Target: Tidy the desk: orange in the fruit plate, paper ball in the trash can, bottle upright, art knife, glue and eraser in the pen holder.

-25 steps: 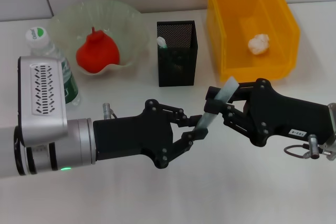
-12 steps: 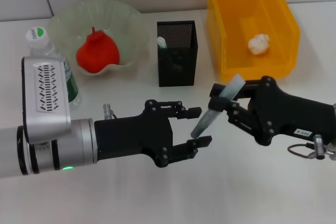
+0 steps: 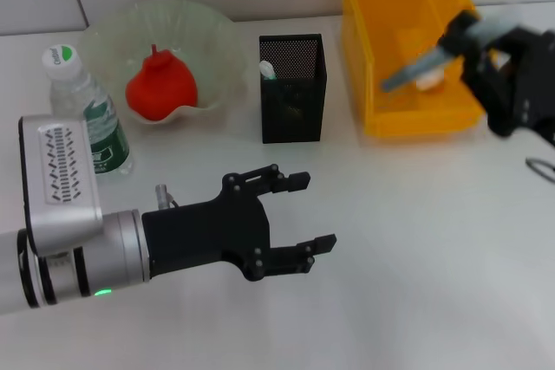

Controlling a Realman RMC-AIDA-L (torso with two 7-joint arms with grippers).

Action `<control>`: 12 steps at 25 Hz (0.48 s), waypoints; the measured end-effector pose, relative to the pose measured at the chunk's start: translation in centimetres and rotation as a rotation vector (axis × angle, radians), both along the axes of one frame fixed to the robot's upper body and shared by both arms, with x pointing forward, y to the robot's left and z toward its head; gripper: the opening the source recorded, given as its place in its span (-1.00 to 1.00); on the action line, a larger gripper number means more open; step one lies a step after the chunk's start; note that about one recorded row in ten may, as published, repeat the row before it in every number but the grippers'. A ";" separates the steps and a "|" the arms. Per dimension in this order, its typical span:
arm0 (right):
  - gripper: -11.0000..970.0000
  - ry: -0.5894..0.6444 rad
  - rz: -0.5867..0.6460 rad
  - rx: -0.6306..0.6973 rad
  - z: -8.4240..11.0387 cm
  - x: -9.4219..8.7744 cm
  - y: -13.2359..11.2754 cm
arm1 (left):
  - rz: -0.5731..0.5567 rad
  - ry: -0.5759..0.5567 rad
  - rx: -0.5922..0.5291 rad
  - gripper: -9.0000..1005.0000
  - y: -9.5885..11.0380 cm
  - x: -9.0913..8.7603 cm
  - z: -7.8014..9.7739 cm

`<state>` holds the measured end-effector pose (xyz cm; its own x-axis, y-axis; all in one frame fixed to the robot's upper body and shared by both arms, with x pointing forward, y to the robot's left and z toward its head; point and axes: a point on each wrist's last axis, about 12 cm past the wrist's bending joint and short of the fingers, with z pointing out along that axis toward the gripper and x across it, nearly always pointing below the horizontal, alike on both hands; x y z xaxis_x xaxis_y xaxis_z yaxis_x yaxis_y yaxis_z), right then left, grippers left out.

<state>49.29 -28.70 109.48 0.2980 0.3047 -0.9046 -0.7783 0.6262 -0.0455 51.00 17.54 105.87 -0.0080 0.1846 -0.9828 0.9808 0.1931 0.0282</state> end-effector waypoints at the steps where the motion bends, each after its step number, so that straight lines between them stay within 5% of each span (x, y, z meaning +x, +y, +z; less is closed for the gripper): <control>1: -0.69 0.000 0.000 0.000 0.0 0.0 0.0 | 0.004 0.002 0.000 0.59 0.1 -0.2 -0.2; 6: -0.69 0.017 -0.097 0.021 -0.2 3.3 2.7 | 0.010 0.013 -0.002 0.58 0.3 -0.5 -0.5; 12: -0.69 0.136 -0.118 -0.101 -0.4 8.0 6.4 | 0.003 0.016 -0.010 0.58 0.3 -0.7 -0.5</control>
